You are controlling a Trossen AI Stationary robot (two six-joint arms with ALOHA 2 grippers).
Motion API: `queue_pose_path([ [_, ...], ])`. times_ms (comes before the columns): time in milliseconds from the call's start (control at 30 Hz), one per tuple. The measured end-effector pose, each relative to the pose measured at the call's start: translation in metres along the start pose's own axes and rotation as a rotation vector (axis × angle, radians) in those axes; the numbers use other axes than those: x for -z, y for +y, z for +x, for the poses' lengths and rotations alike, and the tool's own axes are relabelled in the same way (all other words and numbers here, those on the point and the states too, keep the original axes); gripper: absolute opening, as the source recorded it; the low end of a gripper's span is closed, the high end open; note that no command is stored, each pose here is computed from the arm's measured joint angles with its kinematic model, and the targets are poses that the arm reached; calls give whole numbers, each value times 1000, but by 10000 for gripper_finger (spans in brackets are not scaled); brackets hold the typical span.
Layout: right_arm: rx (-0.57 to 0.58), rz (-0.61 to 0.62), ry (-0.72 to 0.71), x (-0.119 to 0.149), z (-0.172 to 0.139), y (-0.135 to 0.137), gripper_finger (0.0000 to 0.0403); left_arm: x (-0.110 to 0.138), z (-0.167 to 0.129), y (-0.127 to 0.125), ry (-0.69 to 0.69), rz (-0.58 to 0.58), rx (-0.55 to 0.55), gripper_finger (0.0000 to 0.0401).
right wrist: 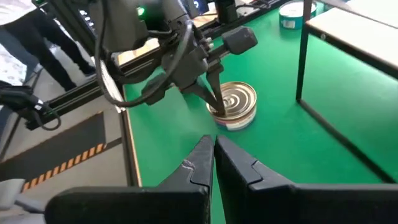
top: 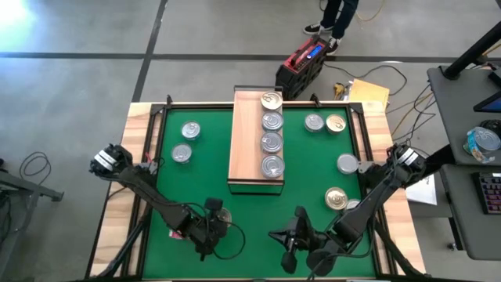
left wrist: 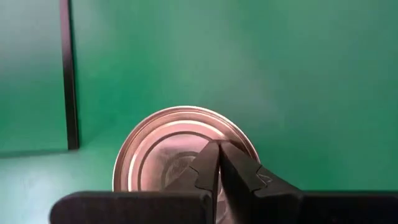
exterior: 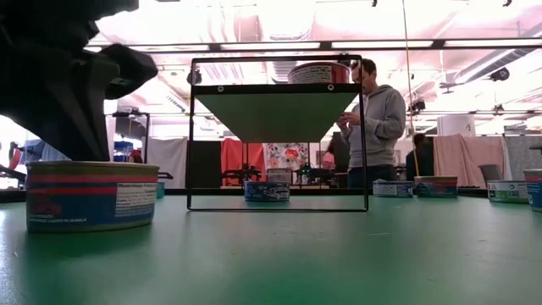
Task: Stack canned seafood by type on shelf
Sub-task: Stack the top left dark blue tuna can on top of the dark blue tuna can on the shelf
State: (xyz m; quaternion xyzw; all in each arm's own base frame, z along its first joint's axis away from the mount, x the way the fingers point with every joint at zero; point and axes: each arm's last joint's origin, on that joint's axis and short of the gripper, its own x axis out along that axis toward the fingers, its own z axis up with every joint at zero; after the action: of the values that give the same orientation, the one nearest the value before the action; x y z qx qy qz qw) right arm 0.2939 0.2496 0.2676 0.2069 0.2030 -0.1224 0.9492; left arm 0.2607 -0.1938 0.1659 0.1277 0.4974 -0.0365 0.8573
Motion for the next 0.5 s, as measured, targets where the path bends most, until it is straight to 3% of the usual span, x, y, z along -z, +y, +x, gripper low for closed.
queue_pose_path([
  [333,4,36,64,19,11,1,9,-19,-13,-19,-84,34,-31,0],
  [500,28,80,90,32,22,-1,9,-17,-23,-25,-80,57,-42,0],
])
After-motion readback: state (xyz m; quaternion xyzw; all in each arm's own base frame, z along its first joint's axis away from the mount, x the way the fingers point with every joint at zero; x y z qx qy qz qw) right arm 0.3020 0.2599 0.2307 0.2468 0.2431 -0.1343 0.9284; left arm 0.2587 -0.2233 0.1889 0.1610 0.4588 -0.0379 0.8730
